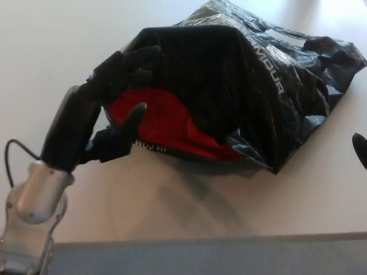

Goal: A plastic bag is kept in the middle of the desk and the robot uses both its hands to grab the bag from the left and right and brings its hands close together to compress the bag

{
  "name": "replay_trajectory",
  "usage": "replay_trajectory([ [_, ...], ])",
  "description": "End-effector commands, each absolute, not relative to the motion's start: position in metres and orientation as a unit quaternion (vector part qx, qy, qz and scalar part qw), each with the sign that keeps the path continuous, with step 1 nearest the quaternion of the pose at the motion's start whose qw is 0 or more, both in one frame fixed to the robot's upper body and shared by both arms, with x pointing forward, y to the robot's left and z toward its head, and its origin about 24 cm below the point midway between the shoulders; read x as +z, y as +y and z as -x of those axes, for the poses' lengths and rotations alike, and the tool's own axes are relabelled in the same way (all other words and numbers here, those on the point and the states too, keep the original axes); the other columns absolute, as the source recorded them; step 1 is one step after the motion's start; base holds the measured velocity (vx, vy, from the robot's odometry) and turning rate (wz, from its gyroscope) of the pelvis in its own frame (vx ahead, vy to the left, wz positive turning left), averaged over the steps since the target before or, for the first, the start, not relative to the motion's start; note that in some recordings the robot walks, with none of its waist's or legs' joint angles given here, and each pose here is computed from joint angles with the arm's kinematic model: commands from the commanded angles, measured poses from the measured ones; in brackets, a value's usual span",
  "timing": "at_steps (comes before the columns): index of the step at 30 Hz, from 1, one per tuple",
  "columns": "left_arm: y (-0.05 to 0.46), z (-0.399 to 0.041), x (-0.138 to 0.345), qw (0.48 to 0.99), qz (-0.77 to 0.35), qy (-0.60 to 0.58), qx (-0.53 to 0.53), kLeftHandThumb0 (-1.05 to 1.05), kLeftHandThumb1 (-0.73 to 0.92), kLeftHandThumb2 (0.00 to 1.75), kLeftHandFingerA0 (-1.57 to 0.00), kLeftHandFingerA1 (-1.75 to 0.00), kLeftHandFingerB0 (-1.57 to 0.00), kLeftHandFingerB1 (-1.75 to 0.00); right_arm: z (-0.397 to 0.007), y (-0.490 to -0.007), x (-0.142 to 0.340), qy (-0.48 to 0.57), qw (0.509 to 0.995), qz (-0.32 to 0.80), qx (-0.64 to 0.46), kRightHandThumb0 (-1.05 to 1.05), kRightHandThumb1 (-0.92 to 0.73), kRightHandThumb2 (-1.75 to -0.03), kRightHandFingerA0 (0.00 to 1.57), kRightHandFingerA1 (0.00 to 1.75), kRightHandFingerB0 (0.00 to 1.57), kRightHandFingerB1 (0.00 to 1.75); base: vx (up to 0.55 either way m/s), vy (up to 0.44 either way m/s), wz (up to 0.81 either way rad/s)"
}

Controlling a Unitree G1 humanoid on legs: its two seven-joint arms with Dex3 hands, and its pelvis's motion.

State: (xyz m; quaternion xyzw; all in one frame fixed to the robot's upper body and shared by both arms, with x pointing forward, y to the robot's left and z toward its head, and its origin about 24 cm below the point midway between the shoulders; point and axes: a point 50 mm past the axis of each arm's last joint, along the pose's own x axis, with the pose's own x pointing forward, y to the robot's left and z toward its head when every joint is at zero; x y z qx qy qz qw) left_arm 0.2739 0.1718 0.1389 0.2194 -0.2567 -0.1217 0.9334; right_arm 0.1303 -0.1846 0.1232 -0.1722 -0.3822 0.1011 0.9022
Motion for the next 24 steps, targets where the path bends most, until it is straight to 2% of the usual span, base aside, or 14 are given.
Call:
replay_trajectory([
  [1, 0.225, -0.234, 0.146, 0.924, -0.283, -0.188, -0.174, -0.93, 0.92, 0.72, -0.26, -0.38, -0.2, -0.28, -0.119, -0.183, 0.121, -0.371, 0.907, 0.167, 0.109, -0.96, -0.75, -1.12, 0.06, 0.1, 0.04, 0.09, 0.0, 0.0, 0.0],
  [5, 0.229, -0.217, 0.151, 0.925, -0.271, -0.222, -0.145, -0.94, 0.91, 0.68, -0.31, -0.37, -0.24, -0.28, -0.116, -0.183, 0.119, -0.365, 0.91, 0.162, 0.11, -0.91, -0.73, -1.12, 0.01, 0.12, 0.01, 0.12, 0.0, 0.0, 0.0],
  [8, 0.228, -0.196, 0.161, 0.919, -0.237, -0.301, -0.097, -0.92, 0.89, 0.68, -0.36, -0.4, -0.28, -0.29, -0.118, -0.185, 0.119, -0.373, 0.907, 0.165, 0.106, -0.96, -0.76, -1.12, 0.08, 0.09, 0.07, 0.09, 0.0, 0.0, 0.0],
  [9, 0.228, -0.187, 0.163, 0.915, -0.22, -0.329, -0.085, -0.89, 0.9, 0.68, -0.36, -0.38, -0.26, -0.29, -0.119, -0.185, 0.119, -0.372, 0.908, 0.164, 0.104, -0.9, -0.74, -1.13, 0.01, 0.12, 0.01, 0.12, 0.0, 0.0, 0.0],
  [10, 0.228, -0.18, 0.162, 0.911, -0.214, -0.345, -0.074, -0.88, 0.91, 0.68, -0.36, -0.37, -0.25, -0.28, -0.119, -0.185, 0.118, -0.37, 0.909, 0.165, 0.101, -0.91, -0.75, -1.13, 0.01, 0.12, 0.01, 0.11, 0.0, 0.0, 0.0],
  [11, 0.227, -0.175, 0.161, 0.908, -0.209, -0.357, -0.067, -0.85, 0.72, 1.09, -0.26, -0.5, -0.16, -0.42, -0.12, -0.186, 0.119, -0.369, 0.909, 0.168, 0.097, -0.91, -0.75, -1.14, 0.01, 0.12, 0.01, 0.11, 0.0, 0.0, 0.0],
  [12, 0.225, -0.171, 0.16, 0.906, -0.205, -0.366, -0.061, -0.85, 0.72, 1.09, -0.26, -0.5, -0.16, -0.42, -0.121, -0.187, 0.119, -0.368, 0.909, 0.171, 0.094, -0.91, -0.75, -1.14, 0.01, 0.12, 0.01, 0.11, 0.0, 0.0, 0.0],
  [13, 0.224, -0.157, 0.151, 0.911, -0.189, -0.364, -0.053, -0.86, 0.92, 0.71, -0.28, -0.37, -0.22, -0.28, -0.121, -0.188, 0.114, -0.364, 0.912, 0.167, 0.089, -0.91, -0.75, -1.12, 0.07, 0.13, 0.07, 0.11, 0.0, 0.0, 0.0],
  [16, 0.225, -0.137, 0.134, 0.922, -0.159, -0.35, -0.049, -0.86, 0.92, 0.69, -0.23, -0.39, -0.21, -0.27, -0.119, -0.189, 0.099, -0.331, 0.928, 0.153, 0.072, -0.91, -0.74, -1.12, 0.09, 0.2, 0.08, 0.12, 0.0, 0.0, 0.0],
  [19, 0.239, -0.122, 0.11, 0.923, -0.202, -0.324, -0.047, -0.85, 0.92, 0.73, -0.25, -0.4, -0.2, -0.28, -0.112, -0.191, 0.078, -0.298, 0.94, 0.154, 0.065, -0.93, -0.77, -1.13, 0.06, 0.19, 0.07, 0.12, 0.0, 0.0, 0.0],
  [20, 0.242, -0.114, 0.1, 0.939, -0.188, -0.284, -0.05, -0.86, 0.92, 0.71, -0.24, -0.34, -0.22, -0.29, -0.106, -0.192, 0.072, -0.282, 0.945, 0.152, 0.068, -0.82, -0.72, -1.13, 0.0, 0.26, 0.02, 0.19, 0.0, 0.0, 0.0],
  [24, 0.249, -0.105, 0.073, 0.954, -0.18, -0.236, -0.034, -0.87, 0.92, 0.72, -0.22, -0.32, -0.2, -0.28, -0.1, -0.201, 0.055, -0.247, 0.949, 0.185, 0.067, -0.84, -0.75, -1.14, 0.0, 0.28, 0.07, 0.2, 0.0, 0.0, 0.0],
])
